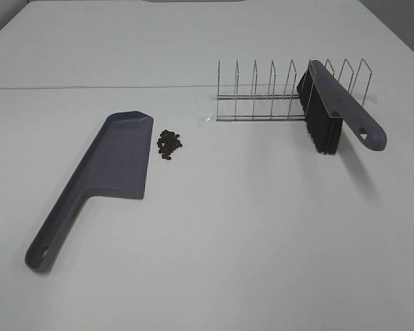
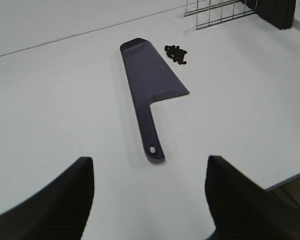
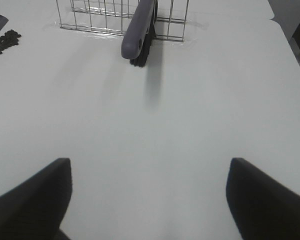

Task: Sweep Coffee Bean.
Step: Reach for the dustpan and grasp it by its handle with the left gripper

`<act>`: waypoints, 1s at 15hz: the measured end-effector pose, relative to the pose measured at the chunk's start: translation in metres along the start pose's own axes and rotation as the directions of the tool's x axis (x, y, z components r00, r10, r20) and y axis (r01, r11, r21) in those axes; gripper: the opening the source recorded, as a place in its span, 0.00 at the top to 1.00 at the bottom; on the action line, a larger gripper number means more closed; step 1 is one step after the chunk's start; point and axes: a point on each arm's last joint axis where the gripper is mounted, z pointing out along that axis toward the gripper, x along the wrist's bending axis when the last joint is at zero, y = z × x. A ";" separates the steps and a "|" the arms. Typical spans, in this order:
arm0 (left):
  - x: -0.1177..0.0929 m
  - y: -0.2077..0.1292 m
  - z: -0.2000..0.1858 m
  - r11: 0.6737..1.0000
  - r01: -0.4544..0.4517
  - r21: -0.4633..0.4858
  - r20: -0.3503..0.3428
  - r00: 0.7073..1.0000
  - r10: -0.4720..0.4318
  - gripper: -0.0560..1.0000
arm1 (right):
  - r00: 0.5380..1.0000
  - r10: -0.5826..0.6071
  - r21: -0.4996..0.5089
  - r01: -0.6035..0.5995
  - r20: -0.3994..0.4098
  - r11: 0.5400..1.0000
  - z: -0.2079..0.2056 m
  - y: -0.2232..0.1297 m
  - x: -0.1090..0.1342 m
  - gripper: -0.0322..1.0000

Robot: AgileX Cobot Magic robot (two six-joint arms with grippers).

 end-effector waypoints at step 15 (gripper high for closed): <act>0.000 0.000 0.000 1.000 0.000 0.000 0.000 1.000 0.000 0.36 | 1.000 0.000 0.000 0.000 0.000 1.000 0.000 0.000 0.000 0.20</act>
